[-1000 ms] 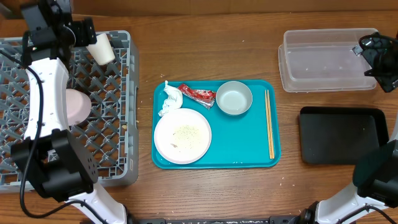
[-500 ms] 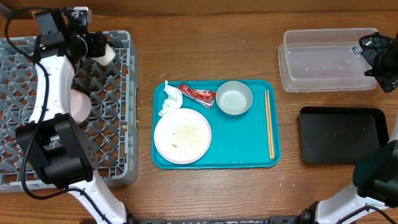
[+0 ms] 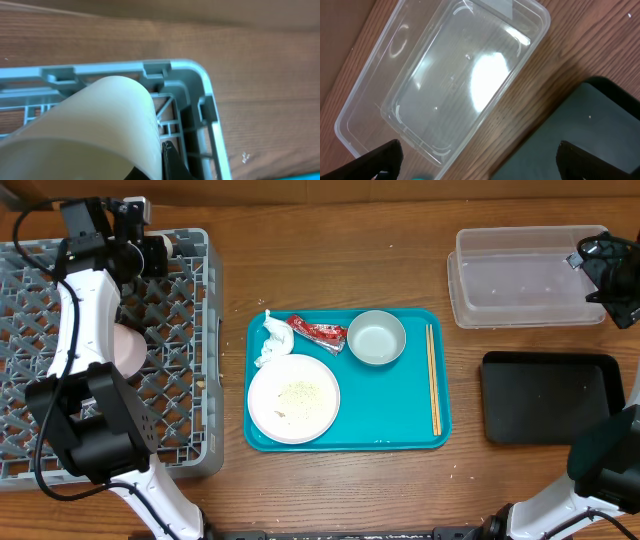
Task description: Sort waste into correct bins and load items into the dishwasher
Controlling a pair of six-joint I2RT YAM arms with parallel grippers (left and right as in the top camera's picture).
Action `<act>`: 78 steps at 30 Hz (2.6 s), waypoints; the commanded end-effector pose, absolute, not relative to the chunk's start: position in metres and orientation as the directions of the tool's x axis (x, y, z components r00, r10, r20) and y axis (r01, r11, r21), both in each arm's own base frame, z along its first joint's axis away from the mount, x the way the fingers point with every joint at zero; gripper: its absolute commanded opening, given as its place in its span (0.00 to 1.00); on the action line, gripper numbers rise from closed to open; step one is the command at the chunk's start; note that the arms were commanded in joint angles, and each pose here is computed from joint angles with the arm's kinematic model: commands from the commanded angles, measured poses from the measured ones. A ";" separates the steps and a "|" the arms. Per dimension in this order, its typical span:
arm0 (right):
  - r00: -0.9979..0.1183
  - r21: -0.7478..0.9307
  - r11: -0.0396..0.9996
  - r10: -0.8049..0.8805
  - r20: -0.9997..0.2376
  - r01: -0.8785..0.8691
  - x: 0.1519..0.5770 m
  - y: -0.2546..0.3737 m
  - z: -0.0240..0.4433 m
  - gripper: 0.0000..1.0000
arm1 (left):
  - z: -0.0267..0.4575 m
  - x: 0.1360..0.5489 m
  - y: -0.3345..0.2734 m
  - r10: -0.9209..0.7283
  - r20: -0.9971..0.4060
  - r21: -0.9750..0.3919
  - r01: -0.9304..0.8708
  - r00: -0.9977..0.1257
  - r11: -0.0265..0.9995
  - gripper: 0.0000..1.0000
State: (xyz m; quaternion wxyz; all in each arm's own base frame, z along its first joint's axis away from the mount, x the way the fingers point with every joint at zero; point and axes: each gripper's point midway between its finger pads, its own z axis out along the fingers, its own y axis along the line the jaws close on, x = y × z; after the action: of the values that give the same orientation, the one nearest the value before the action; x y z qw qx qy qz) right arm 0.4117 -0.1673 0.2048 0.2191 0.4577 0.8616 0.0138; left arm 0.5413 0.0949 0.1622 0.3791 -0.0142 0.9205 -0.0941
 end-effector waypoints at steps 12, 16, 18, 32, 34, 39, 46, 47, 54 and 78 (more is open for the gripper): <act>-0.477 0.231 0.576 0.798 -0.369 0.784 0.413 -0.168 0.207 1.00 | 0.289 0.503 0.121 -0.517 -0.633 -0.736 0.240 -0.576 0.634 0.04; -0.477 0.231 0.576 0.798 -0.369 0.784 0.413 -0.168 0.207 1.00 | 0.284 0.489 0.127 -0.471 -0.642 -0.763 0.446 -0.605 0.468 0.04; -0.477 0.231 0.576 0.798 -0.369 0.784 0.413 -0.168 0.207 1.00 | 0.282 0.480 0.129 -0.432 -0.662 -0.749 0.543 -0.612 0.380 0.04; -0.477 0.231 0.576 0.798 -0.369 0.784 0.413 -0.168 0.207 1.00 | 0.202 0.502 0.142 -0.487 -0.518 -0.855 0.430 -0.703 0.290 0.14; -0.477 0.231 0.576 0.798 -0.370 0.784 0.413 -0.168 0.207 1.00 | 0.188 0.505 0.140 -0.492 -0.492 -0.871 0.410 -0.718 0.272 0.14; -0.477 0.231 0.576 0.798 -0.370 0.784 0.413 -0.168 0.207 1.00 | 0.161 0.510 0.139 -0.495 -0.465 -0.885 0.389 -0.734 0.256 0.07; -0.477 0.231 0.576 0.798 -0.369 0.784 0.413 -0.168 0.207 1.00 | 0.162 0.518 0.145 -0.505 -0.478 -0.878 0.383 -0.718 0.287 0.09; -0.477 0.231 0.576 0.798 -0.369 0.784 0.413 -0.168 0.207 1.00 | 0.167 0.518 0.147 -0.504 -0.480 -0.877 0.388 -0.717 0.284 0.08; -0.477 0.231 0.576 0.798 -0.370 0.784 0.413 -0.168 0.207 1.00 | 0.241 0.511 0.156 -0.455 -0.610 -0.792 0.496 -0.649 0.355 0.25; -0.477 0.231 0.576 0.798 -0.370 0.784 0.413 -0.168 0.207 1.00 | 0.331 0.510 0.039 -0.257 -0.883 -0.465 0.808 -0.393 0.363 1.00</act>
State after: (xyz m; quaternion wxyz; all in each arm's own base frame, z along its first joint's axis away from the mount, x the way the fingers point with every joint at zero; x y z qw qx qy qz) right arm 0.4123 -0.1667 0.2050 0.2197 0.4571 0.8617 0.0158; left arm 0.5157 0.0356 0.3015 0.4839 0.2092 0.6622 -0.5326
